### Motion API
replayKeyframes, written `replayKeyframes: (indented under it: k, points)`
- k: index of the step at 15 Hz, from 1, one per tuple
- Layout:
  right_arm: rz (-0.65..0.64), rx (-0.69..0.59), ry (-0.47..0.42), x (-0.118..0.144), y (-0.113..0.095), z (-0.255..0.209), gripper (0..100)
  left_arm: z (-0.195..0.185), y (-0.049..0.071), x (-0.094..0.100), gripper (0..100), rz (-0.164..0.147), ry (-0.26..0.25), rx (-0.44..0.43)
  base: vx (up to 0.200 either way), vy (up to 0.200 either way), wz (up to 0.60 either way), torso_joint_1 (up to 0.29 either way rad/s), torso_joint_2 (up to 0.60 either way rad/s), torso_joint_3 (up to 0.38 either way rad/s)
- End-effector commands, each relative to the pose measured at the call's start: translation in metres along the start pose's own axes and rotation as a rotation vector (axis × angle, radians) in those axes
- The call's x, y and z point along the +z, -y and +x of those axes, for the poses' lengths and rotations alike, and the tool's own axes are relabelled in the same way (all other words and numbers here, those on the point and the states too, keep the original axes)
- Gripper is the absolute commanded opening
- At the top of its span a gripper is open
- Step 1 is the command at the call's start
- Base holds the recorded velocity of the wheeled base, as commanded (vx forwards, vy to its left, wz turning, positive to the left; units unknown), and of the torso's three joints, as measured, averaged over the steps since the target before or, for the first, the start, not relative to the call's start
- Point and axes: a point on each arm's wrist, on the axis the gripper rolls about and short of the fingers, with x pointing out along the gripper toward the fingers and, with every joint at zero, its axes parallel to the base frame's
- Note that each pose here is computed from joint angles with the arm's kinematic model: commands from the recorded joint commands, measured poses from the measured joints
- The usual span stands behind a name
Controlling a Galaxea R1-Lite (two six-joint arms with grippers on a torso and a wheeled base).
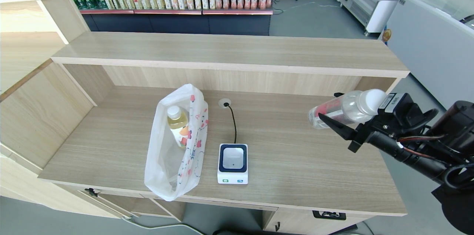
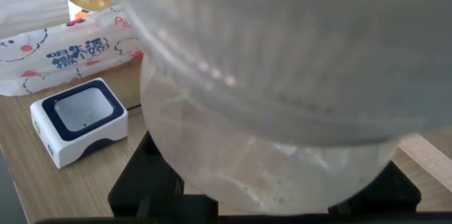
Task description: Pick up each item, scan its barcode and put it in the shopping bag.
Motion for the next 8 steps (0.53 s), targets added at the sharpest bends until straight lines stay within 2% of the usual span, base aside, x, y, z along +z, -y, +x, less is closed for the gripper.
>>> replayKeyframes:
  k: [1, 5, 8]
  points:
    - [-0.003, 0.000, 0.003, 0.0009, 0.0000, -0.0005, 0, 0.0000, 0.0000, 0.0000, 100, 0.001, 0.000, 0.000, 0.000, 0.000, 0.00, 0.000, 0.00, 0.000]
    - [-0.009, -0.002, 0.002, 0.0007, 0.0002, -0.0001, 0, 0.0000, 0.0000, 0.0000, 100, -0.002, 0.000, 0.000, 0.000, 0.000, 0.00, 0.000, 0.00, 0.000]
    - [-0.010, 0.002, -0.004, -0.0012, -0.0007, 0.0002, 0, 0.0000, 0.0000, 0.0000, 100, 0.000, 0.000, 0.000, 0.000, 0.200, 0.00, 0.005, 0.00, 0.004]
